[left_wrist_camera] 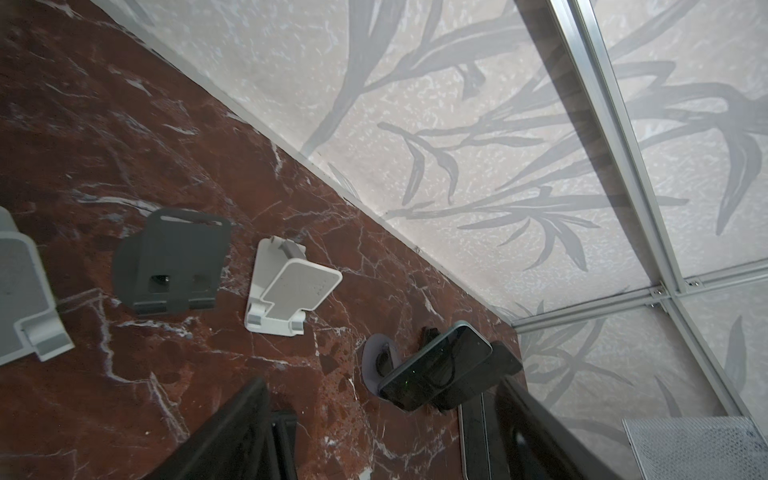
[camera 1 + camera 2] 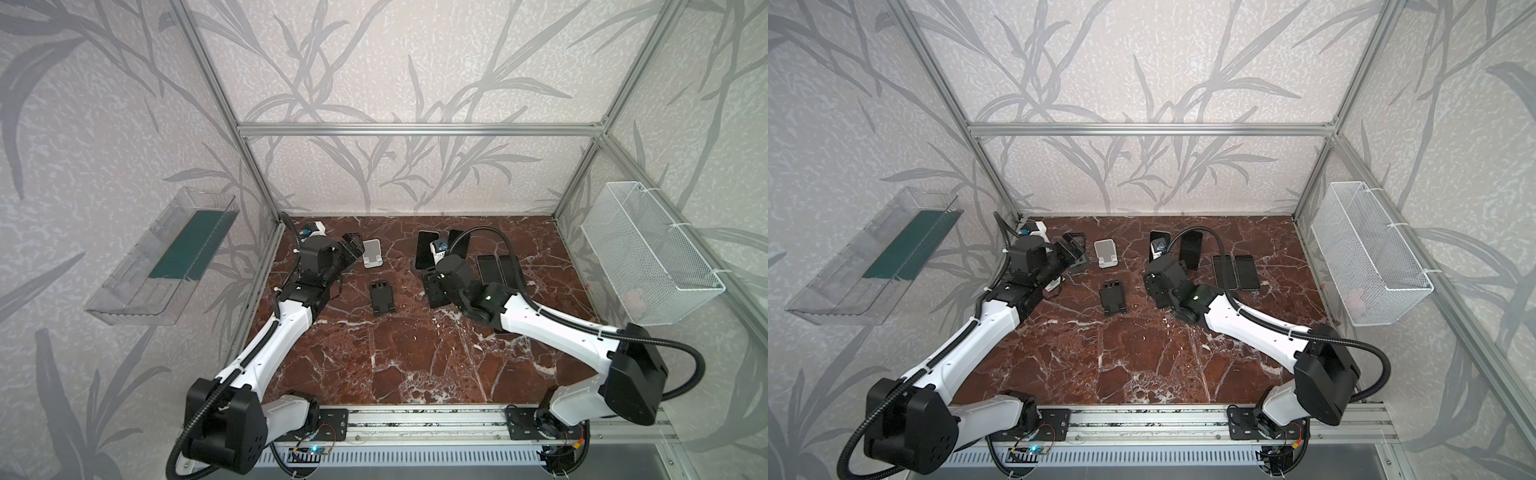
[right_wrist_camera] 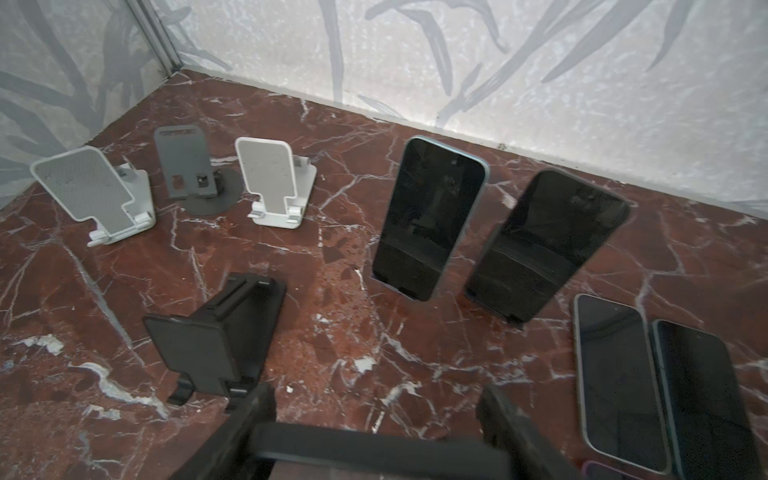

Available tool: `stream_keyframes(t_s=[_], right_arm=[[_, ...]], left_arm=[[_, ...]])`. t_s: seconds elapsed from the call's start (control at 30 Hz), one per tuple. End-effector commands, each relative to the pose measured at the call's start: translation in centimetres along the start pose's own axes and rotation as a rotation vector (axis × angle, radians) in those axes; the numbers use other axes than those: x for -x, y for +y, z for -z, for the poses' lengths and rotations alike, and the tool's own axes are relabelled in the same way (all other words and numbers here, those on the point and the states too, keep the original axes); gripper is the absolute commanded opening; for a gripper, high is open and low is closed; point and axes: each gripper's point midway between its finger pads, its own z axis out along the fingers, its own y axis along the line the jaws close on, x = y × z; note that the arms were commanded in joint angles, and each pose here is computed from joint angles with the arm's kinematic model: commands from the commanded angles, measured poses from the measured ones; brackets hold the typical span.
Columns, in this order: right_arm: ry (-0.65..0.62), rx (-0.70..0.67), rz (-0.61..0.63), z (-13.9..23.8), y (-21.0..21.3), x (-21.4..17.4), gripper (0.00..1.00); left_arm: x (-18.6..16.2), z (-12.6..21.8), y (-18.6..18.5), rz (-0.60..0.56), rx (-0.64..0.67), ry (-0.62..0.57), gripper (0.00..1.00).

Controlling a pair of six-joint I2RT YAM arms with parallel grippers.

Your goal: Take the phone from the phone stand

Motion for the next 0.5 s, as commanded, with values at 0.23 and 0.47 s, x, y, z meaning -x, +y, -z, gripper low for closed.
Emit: stream_keyframes(t_s=[0.23,0.47], right_arm=[[0.031,-0.239,-0.053,6.0,-14.4,-1.0,0.69],[0.053,-0.371,-0.067,6.0,-20.3,-4.3,0.7]], left_arm=[[-2.4,-0.1,-3.4,0.005,-0.101,0.08,0.86],[-3.4,-1.1,-2.8,0.027,-0.084,0.114,0.86]])
